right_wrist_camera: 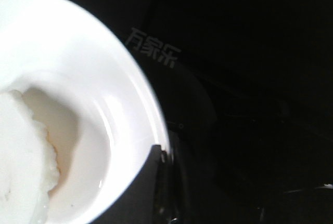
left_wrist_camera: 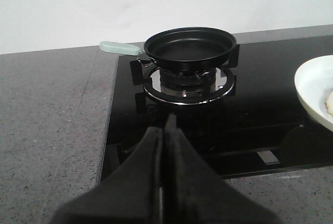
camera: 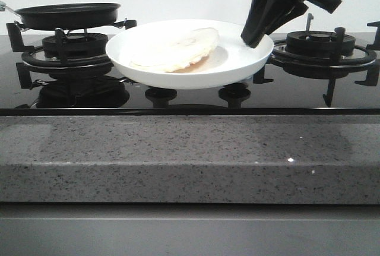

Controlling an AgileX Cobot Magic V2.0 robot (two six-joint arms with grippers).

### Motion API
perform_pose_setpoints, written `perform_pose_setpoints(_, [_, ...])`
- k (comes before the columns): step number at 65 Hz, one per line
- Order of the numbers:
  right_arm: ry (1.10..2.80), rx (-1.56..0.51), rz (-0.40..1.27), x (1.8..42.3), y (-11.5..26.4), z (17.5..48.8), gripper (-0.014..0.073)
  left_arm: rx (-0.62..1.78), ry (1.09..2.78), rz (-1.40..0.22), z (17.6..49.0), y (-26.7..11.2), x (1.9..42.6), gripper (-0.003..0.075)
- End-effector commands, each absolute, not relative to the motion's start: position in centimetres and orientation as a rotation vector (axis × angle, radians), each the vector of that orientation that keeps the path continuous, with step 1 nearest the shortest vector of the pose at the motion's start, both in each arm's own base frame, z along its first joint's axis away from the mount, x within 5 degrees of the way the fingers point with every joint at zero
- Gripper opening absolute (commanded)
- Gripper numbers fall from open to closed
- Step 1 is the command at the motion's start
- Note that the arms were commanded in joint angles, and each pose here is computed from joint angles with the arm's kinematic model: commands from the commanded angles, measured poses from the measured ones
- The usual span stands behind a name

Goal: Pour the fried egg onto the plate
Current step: 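Lower the plate with the egg onto the stove with the right gripper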

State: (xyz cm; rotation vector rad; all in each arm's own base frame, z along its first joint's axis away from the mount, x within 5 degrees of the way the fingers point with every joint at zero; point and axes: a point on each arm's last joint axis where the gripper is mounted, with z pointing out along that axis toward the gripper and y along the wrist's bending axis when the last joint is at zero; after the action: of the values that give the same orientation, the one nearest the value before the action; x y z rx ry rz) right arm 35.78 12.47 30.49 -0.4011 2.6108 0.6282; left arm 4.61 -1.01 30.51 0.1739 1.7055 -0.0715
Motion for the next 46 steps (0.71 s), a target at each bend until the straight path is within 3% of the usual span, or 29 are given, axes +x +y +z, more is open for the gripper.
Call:
perform_pose_setpoints(1, [2.494, -0.378, 0.669, 35.1, 12.4, 33.6, -0.0038, 0.152, 1.604, -0.083, 32.1, -1.0, 4.6, -0.0019])
perform_pose_setpoints(23, [2.455, -0.241, 0.729, 36.4, 11.9, 34.9, -0.0038, 0.152, 1.606, -0.084, 32.1, -1.0, 4.6, -0.0019])
perform_pose_setpoints(46, [2.401, -0.130, 0.739, 42.9, 10.5, 35.8, -0.0038, 0.152, 1.606, -0.084, 32.1, -1.0, 4.6, -0.0019])
